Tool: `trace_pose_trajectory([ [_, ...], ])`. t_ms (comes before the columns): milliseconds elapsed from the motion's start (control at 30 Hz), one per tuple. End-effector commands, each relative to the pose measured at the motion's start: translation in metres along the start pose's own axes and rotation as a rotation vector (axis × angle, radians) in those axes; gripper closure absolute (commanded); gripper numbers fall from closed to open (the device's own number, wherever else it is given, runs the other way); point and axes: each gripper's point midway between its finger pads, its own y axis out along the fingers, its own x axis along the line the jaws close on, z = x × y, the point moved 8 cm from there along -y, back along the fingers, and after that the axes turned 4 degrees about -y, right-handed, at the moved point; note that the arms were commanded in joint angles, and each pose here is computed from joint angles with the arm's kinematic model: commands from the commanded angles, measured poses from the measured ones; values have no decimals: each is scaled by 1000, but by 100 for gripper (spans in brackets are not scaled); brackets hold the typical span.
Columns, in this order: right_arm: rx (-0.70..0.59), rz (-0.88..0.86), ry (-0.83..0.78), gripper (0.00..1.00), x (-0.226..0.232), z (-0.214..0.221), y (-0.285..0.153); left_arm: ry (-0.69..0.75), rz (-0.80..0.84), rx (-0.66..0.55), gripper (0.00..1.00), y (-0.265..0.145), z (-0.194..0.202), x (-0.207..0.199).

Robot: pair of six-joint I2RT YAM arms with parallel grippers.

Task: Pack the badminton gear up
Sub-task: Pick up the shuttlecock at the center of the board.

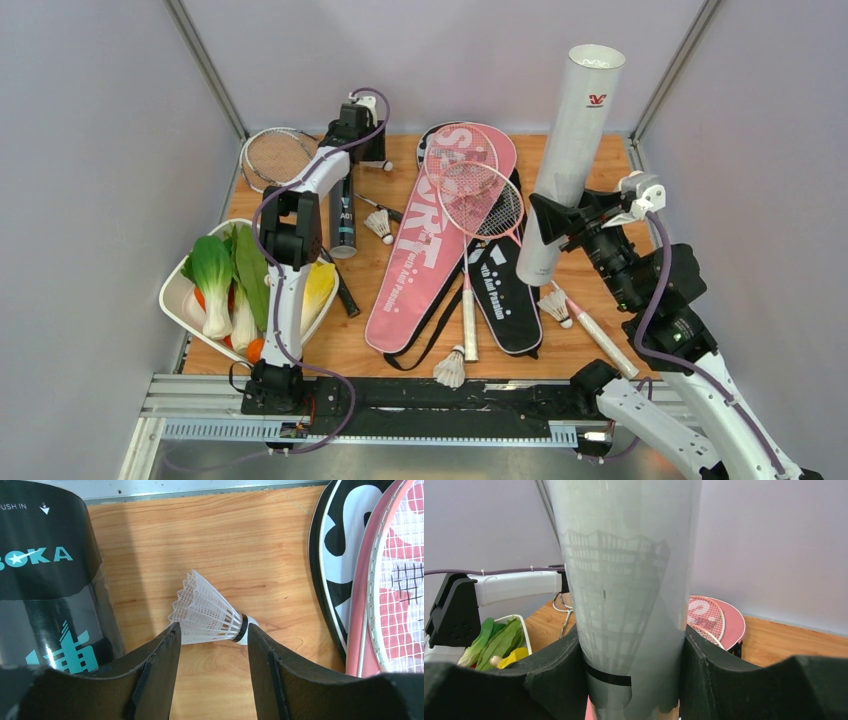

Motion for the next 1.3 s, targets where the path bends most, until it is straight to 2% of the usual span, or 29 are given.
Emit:
trace_pose_trajectory([
  [0,-78,-11,11,77,2,-21,-1,74,10,-132,39,-30,-49,-4],
  [133,-62,-9,0,77,1,-14,0,95,6,-138,33,-28,-52,-2],
  [267,-48,-11,-16,77,1,-12,5,109,2,-132,32,-22,-50,1],
  [633,-71,14,-13,77,-2,-16,0,30,58,-29,44,-5,-24,11],
  [1100,-111,17,-18,77,-2,-27,-9,-38,86,24,44,5,-10,10],
  [1233,-117,22,-26,77,-3,-30,-10,-51,96,40,50,7,-4,9],
  [1267,-117,22,-25,77,-3,-29,-10,-53,97,44,55,7,-3,10],
])
